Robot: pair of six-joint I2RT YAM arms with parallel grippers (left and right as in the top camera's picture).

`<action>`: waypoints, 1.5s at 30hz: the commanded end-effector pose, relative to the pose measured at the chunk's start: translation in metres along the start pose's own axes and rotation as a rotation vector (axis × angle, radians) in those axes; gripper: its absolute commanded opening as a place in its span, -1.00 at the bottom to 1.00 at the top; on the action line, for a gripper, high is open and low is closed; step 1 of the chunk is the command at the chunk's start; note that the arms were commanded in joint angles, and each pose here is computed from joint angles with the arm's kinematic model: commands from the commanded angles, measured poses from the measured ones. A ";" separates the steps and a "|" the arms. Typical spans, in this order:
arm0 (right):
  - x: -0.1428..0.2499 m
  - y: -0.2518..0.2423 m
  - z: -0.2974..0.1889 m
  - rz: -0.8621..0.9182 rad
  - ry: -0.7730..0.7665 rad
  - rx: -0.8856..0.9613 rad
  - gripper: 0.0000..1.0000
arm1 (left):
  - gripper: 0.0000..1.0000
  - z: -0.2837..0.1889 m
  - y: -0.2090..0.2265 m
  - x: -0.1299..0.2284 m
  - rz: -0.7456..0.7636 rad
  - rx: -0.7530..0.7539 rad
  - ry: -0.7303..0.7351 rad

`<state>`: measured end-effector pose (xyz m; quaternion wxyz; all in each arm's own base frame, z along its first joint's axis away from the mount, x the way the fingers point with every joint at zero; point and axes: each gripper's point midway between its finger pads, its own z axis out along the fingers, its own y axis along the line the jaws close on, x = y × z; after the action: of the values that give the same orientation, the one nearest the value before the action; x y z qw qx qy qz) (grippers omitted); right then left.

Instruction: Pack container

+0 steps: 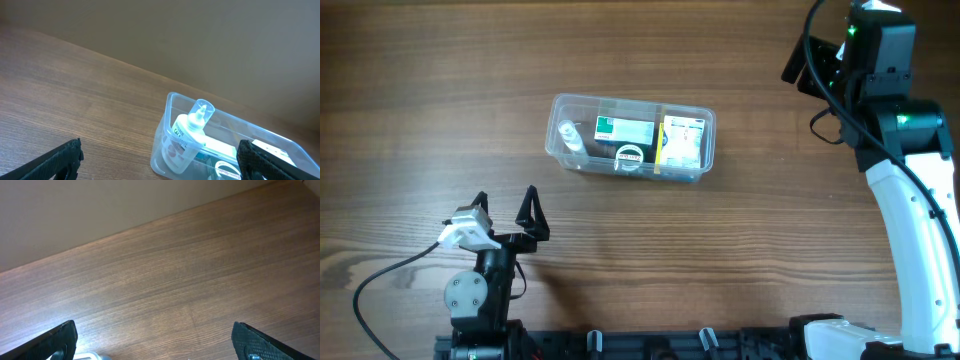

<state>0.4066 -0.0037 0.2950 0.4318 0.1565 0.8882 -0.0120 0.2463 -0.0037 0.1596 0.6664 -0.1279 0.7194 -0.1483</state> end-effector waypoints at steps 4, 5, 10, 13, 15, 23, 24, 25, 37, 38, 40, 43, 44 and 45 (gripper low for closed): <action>0.001 -0.001 0.002 0.012 0.003 0.011 1.00 | 0.99 0.000 0.004 0.001 -0.003 -0.019 -0.003; 0.001 -0.001 0.002 0.012 0.003 0.011 1.00 | 0.99 0.000 0.004 0.001 -0.003 -0.019 -0.003; 0.001 -0.001 0.002 0.012 0.003 0.011 0.99 | 1.00 0.000 0.004 0.001 -0.003 -0.019 -0.003; 0.001 -0.001 0.002 0.012 0.003 0.011 1.00 | 1.00 0.000 0.004 0.001 -0.003 -0.019 -0.003; 0.001 -0.001 0.002 0.012 0.002 0.010 0.99 | 0.99 0.000 0.004 0.001 -0.003 -0.019 -0.003; -0.027 -0.007 -0.062 0.049 -0.149 -0.042 1.00 | 0.99 0.000 0.004 0.001 -0.003 -0.019 -0.003; -0.030 -0.009 -0.073 0.056 -0.174 -0.051 1.00 | 0.99 0.000 0.004 0.001 -0.003 -0.019 -0.003; -0.032 -0.011 -0.084 0.061 -0.199 -0.059 0.99 | 0.99 0.000 0.004 0.001 -0.003 -0.019 -0.003; 0.048 -0.035 -0.129 0.086 -0.352 -0.188 1.00 | 0.99 0.000 0.004 0.001 -0.003 -0.019 -0.003; 0.057 -0.033 -0.126 0.081 -0.374 -0.224 0.99 | 1.00 0.000 0.004 0.001 -0.003 -0.019 -0.003; 0.074 -0.019 -0.122 0.007 -0.440 -0.333 1.00 | 0.99 0.000 0.004 0.001 -0.003 -0.019 -0.003; 0.094 0.001 -0.121 -0.122 -0.545 -0.473 1.00 | 0.99 0.000 0.004 0.001 -0.003 -0.019 -0.003; 0.101 0.006 -0.121 -0.155 -0.583 -0.509 0.99 | 0.99 0.000 0.004 0.001 -0.003 -0.019 -0.003; 0.107 0.009 -0.121 -0.176 -0.615 -0.538 1.00 | 1.00 0.000 0.004 0.001 -0.003 -0.019 -0.003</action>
<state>0.2662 0.0185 0.3095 0.6780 0.0665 0.7246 0.1045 0.2463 -0.0036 0.1594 0.6662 -0.1281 0.7196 -0.1481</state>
